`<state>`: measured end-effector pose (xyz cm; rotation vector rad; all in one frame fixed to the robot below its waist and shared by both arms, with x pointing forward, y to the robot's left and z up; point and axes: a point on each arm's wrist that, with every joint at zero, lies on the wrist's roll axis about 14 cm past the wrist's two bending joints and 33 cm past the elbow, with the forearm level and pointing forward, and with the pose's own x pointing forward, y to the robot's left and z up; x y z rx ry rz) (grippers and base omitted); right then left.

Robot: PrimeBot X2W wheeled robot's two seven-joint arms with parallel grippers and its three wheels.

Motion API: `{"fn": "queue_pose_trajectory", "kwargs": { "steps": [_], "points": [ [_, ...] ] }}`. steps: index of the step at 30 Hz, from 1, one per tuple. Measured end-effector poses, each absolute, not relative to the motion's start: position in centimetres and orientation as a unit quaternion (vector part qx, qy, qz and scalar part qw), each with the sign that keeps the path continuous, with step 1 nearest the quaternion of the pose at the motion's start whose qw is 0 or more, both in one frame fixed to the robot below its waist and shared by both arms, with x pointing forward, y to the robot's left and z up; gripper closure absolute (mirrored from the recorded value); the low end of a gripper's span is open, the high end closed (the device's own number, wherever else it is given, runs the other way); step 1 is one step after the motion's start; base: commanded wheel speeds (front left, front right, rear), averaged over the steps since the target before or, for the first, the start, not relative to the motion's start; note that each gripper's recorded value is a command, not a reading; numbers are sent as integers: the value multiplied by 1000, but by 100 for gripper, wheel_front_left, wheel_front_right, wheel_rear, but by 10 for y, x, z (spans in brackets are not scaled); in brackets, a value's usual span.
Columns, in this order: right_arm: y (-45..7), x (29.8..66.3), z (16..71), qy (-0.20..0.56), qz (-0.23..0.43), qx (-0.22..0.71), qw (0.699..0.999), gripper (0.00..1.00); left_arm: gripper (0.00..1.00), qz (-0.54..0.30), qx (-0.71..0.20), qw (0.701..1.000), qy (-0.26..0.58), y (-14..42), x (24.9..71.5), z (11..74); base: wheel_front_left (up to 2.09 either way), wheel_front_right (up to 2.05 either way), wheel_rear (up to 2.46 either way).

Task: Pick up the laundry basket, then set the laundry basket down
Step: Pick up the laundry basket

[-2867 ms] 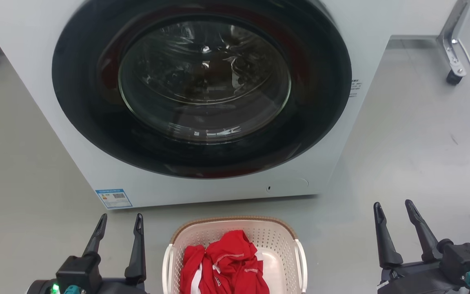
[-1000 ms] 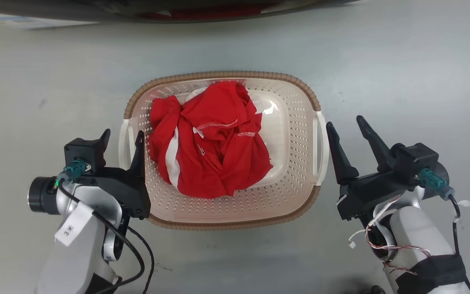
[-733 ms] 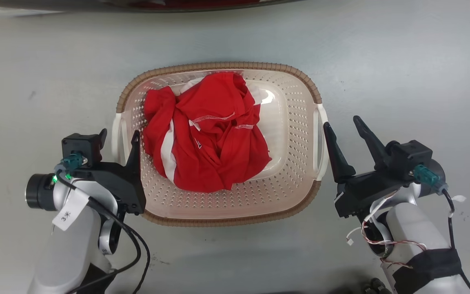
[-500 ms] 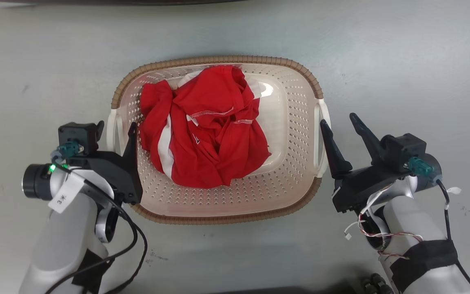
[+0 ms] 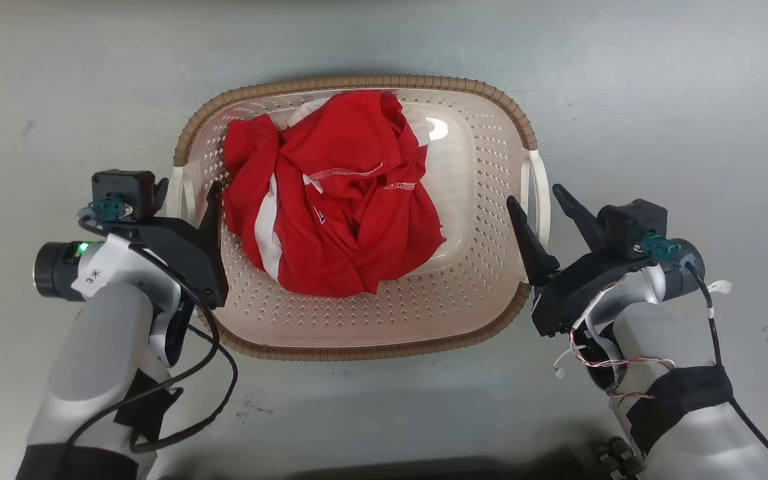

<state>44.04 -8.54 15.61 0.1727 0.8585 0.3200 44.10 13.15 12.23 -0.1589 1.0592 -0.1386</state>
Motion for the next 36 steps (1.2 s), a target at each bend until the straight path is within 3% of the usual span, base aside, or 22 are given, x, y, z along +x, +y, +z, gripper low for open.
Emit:
{"fn": "queue_pose_trajectory", "kwargs": {
  "steps": [6, 7, 8, 9, 36],
  "points": [
    [-82, 437, 147, 432, 164, 80, 883, 2, 0, -64, -82, 852, 512, 132, 441, 116, 0, 0, 0],
    [-81, 438, 146, 435, 165, 80, 882, 40, 18, -63, -82, 851, 514, 132, 441, 115, 0, 0, 0],
    [-81, 438, 145, 435, 165, 80, 881, 74, 64, -61, -83, 850, 517, 132, 440, 114, 0, 0, 0],
    [-80, 438, 144, 437, 166, 80, 880, 100, 100, -59, -85, 848, 519, 133, 439, 113, 0, 0, 0],
    [-84, 453, 155, 446, 153, 83, 878, 100, 100, -57, -139, 837, 526, 108, 441, 132, 0, 0, 0]
  ]
}}
